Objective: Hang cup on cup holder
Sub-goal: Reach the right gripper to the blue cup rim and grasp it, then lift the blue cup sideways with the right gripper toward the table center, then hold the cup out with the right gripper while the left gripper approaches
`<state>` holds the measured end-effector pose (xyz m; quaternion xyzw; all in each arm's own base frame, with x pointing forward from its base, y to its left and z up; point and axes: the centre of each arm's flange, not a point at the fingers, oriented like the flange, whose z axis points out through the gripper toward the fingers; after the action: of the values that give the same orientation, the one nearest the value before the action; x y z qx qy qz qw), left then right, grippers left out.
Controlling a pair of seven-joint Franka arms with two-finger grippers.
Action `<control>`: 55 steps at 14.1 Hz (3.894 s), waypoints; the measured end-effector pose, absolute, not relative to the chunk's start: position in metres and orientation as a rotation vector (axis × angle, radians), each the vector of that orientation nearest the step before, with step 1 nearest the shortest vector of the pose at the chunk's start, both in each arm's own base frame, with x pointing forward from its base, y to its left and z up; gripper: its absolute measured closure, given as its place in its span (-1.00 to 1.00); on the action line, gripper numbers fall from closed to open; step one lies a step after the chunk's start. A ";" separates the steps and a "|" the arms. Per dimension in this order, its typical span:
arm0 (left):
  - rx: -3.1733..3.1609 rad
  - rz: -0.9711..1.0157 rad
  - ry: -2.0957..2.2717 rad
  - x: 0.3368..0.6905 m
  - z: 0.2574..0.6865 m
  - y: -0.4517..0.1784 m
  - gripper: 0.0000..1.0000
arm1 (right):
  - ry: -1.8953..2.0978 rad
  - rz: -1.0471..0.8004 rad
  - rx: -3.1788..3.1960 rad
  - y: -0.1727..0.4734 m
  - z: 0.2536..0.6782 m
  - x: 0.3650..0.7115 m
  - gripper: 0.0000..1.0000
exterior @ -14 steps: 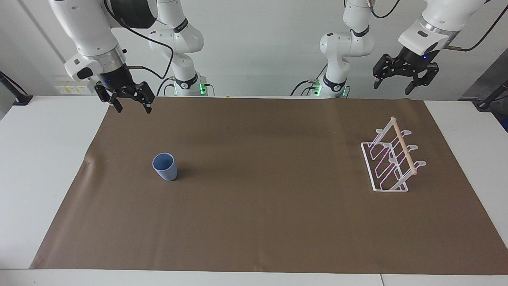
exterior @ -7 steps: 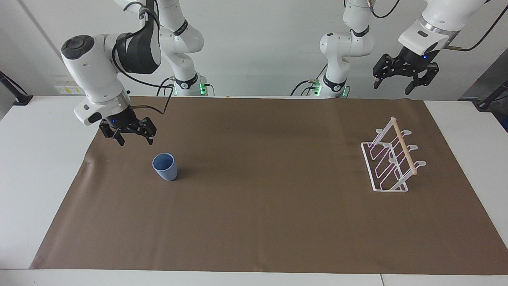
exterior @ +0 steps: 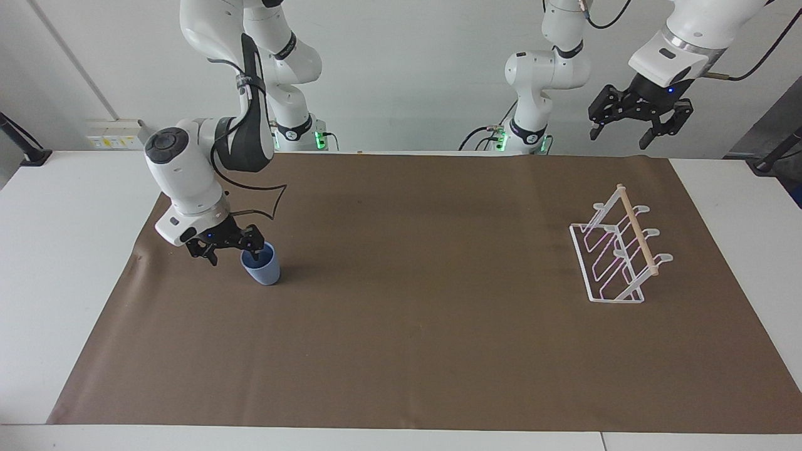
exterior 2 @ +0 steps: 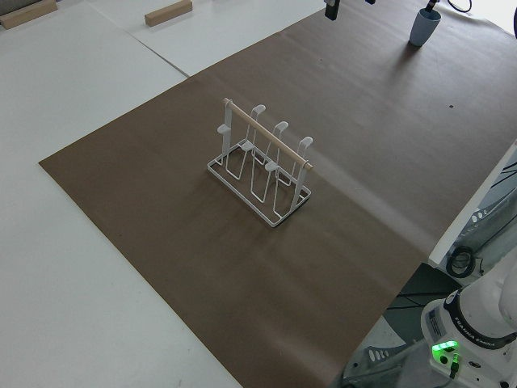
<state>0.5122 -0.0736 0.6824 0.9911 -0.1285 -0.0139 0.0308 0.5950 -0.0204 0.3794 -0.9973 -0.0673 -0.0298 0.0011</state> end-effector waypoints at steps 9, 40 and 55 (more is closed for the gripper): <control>3.054 -0.043 -0.396 0.512 0.682 -0.074 -1.00 | -0.249 -0.095 -3.086 -0.018 0.367 0.590 0.15; 3.060 -0.100 -0.289 0.497 0.686 -0.078 -1.00 | 0.098 0.015 -1.761 0.143 0.549 0.586 0.91; 2.160 -0.321 1.372 0.499 0.731 -0.225 -1.00 | 0.188 0.059 -1.574 0.230 0.510 0.561 0.91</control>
<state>0.4987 -0.2247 0.7310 0.8047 0.5110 -0.1194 0.2777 0.5609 0.2296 0.5103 -0.7070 0.0845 0.0265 0.7016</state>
